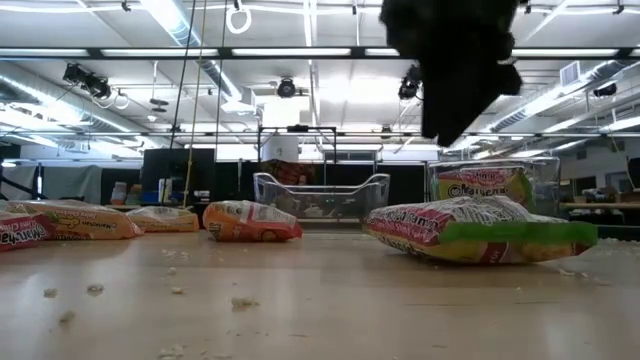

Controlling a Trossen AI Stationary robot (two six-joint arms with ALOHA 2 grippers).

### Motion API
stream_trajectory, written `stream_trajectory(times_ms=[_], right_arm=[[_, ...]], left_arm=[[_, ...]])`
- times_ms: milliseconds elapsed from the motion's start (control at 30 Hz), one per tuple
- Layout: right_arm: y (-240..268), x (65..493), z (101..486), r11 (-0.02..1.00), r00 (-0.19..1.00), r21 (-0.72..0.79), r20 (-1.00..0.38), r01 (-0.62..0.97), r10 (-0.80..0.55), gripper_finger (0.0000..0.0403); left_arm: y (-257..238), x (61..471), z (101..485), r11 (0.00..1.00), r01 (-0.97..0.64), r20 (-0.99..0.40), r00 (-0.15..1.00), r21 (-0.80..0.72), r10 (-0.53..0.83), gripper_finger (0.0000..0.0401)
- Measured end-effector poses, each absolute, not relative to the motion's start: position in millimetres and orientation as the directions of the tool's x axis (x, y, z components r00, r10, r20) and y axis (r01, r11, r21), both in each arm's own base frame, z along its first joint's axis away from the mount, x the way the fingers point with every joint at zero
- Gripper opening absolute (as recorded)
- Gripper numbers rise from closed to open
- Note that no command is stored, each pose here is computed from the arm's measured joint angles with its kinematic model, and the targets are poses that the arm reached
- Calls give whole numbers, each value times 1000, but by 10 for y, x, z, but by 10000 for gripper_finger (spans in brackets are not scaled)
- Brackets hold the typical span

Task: Sort Maruchan noodles
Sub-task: Put the bottom red noodle pack into the top right transparent bin

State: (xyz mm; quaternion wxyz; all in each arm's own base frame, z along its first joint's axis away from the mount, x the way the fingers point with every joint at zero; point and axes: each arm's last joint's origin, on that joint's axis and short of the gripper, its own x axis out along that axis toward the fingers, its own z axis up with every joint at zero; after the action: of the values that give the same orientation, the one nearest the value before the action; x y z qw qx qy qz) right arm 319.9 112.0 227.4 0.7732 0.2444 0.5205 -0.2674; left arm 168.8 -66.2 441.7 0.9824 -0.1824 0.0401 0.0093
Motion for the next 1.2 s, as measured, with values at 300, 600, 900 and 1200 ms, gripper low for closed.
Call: stream_trajectory(times_ms=[300, 600, 900, 1200], right_arm=[[1188, 3242, 1742, 663, 27, -29, -997, 748, -74, 156], [747, 3543, 1724, 865, 173, -260, -916, 429, -361, 155], [1110, 3870, 2321, 957, 471, -242, -833, 161, -290, 155], [1487, 3961, 1841, 882, 511, -424, -722, 206, -467, 177]], left_arm=[[-973, 1457, 4445, 894, 249, -70, 953, -372, -294, 114], [-1211, 1453, 4375, 911, 237, -104, 953, -336, -286, 114], [-1257, 1374, 4359, 912, 257, -123, 943, -320, -310, 114], [-1299, 1303, 4228, 929, 268, -245, 911, -255, -330, 114]])
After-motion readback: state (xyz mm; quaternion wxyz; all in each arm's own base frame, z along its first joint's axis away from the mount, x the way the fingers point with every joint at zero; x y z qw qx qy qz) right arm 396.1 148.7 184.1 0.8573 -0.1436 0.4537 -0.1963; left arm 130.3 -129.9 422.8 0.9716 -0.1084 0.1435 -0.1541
